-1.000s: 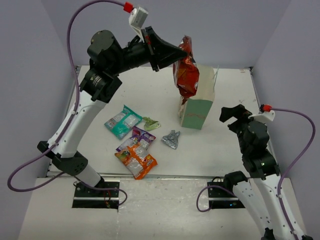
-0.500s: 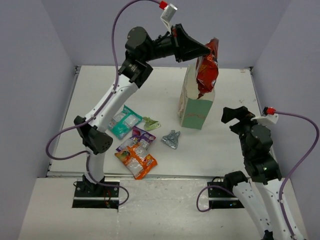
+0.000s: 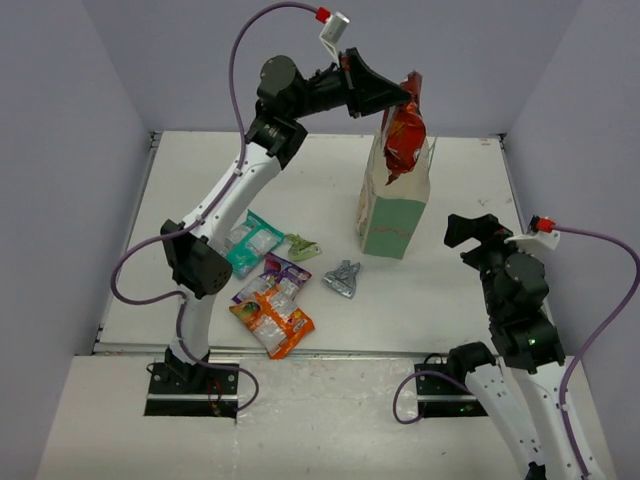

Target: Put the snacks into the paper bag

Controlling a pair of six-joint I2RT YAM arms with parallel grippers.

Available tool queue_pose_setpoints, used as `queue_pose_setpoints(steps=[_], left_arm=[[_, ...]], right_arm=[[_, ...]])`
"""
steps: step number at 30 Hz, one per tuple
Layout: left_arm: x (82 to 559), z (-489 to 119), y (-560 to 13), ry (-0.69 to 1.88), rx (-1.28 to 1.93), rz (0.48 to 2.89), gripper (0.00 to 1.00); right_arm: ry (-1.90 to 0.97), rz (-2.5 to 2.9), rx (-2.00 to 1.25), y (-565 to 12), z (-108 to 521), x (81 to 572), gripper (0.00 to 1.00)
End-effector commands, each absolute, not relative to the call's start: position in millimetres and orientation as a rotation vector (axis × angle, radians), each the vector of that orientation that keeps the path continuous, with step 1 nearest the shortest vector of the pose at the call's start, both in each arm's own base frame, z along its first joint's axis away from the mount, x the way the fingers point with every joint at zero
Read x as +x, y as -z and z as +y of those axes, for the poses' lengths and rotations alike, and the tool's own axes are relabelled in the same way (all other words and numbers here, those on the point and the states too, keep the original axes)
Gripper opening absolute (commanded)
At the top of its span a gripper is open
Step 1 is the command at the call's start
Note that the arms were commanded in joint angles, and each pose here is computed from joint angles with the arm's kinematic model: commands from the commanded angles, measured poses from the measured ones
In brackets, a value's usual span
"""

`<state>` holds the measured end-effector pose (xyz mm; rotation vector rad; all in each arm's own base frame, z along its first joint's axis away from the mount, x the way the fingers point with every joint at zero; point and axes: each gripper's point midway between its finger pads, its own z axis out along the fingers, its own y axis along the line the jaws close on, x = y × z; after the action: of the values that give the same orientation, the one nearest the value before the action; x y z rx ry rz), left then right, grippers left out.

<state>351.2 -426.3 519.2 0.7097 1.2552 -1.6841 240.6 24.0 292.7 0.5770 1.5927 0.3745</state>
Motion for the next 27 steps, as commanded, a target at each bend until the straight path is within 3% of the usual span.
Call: queue_pose_setpoints(steps=[1,13,14,15,16,17,20,23,27], left_arm=[[365.8,-415.7,-523.1,1.669,0.707,1.193,0.00],[403.1,-421.2,-478.9,1.716,0.694,1.240,0.00],[403.7,-421.4,-478.0,1.713,0.694,1.244,0.06],[404.5,-420.8,-477.8,1.707,0.695,1.245,0.24],[403.8,-421.3,-477.6,1.700,0.702,1.243,0.34],[403.7,-420.1,-479.2,1.697,0.699,1.246,0.59],[395.1,-415.6,-491.4,1.680,0.725,1.218,0.83],[376.3,-405.6,-518.0,1.667,0.761,1.152,0.93],[330.4,-387.3,-555.0,1.737,0.831,1.063,0.96]], right_arm=[[-0.410,1.554,0.560,-304.8,28.0,241.6,0.99],[-0.403,1.552,0.556,-303.0,26.7,239.3,0.99],[-0.402,1.550,0.556,-303.0,26.3,239.3,0.99],[-0.402,1.550,0.556,-303.0,26.2,239.3,0.99],[-0.402,1.551,0.553,-302.9,26.5,238.9,0.99],[-0.399,1.552,0.555,-302.2,25.9,239.1,0.99],[-0.401,1.550,0.552,-303.0,26.5,239.5,0.99],[-0.400,1.555,0.545,-302.3,27.5,240.7,0.99],[-0.378,1.565,0.535,-301.9,26.1,242.2,0.99]])
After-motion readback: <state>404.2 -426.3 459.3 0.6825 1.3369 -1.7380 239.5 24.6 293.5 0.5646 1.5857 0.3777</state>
